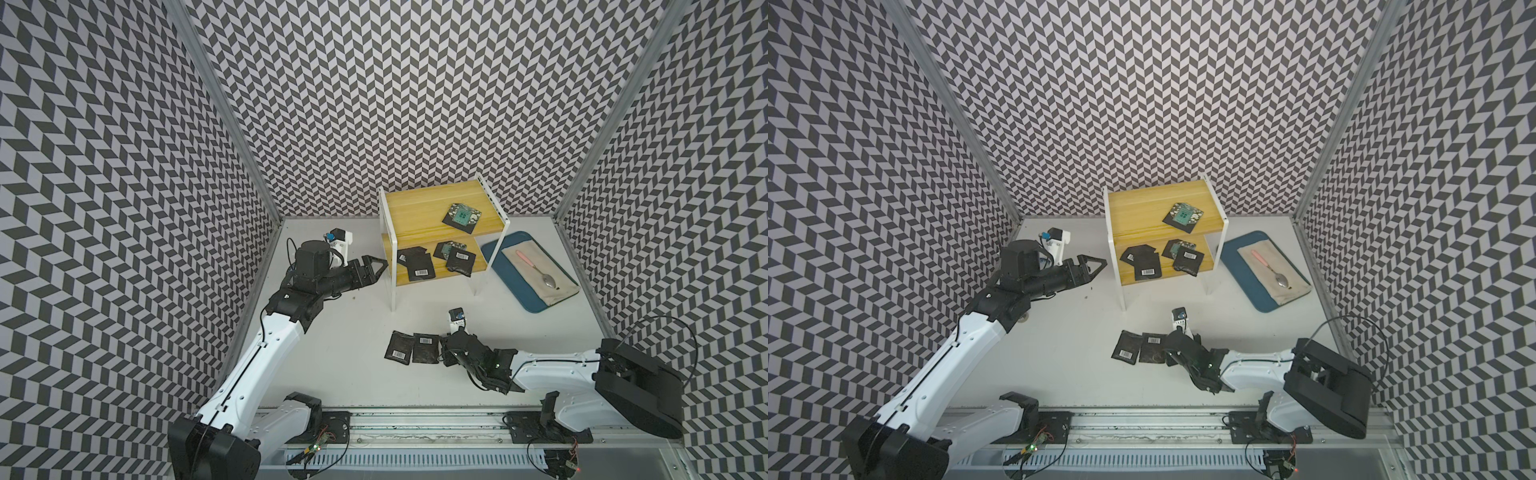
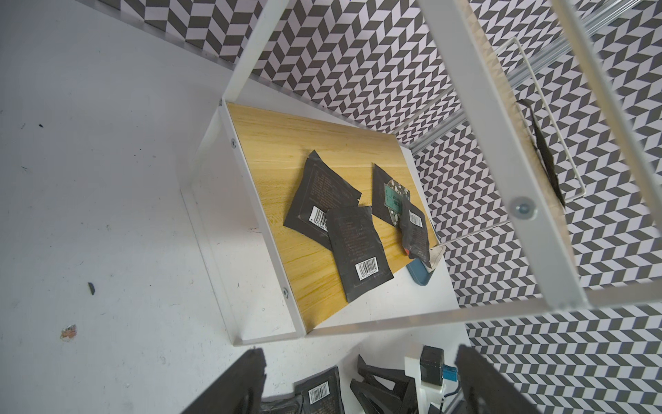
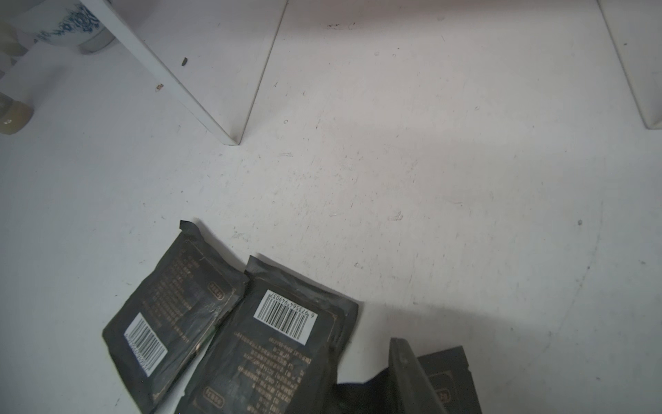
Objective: Remove the tea bags from the shelf
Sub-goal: Place the tea bag at the center of the board.
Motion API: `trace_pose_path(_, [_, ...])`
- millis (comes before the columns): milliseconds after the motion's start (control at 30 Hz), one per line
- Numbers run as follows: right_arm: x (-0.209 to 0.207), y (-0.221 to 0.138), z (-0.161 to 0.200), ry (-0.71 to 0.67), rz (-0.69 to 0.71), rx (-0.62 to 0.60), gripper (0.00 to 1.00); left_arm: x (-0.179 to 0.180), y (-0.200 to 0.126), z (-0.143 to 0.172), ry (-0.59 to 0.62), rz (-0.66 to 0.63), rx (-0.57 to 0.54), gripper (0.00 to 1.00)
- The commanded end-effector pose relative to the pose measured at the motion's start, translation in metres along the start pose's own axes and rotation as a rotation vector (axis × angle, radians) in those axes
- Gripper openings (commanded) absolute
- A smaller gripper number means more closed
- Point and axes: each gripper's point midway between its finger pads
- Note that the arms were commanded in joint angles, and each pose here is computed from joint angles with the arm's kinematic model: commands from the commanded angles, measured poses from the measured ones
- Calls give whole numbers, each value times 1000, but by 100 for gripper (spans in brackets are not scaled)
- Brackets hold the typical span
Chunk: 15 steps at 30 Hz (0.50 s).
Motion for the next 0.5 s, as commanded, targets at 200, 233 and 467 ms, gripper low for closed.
trace_pose_path(200, [15, -3, -17, 16, -40, -48, 43, -4, -4, -3, 13, 23, -20, 86])
trace_pose_path(233, [15, -4, -18, 16, -40, -51, 43, -3, -3, -3, 12, 23, -19, 86])
trace_pose_path(467, [18, -10, -29, 17, -36, -71, 43, -2, -3, -1, 10, 24, -17, 86])
Point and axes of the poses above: each gripper's point midway between its finger pads, its own y axis out along the fingers, its own x axis along the line the jaws close on, z = x × y, and after that the axes turned 6 degrees about y, right-handed
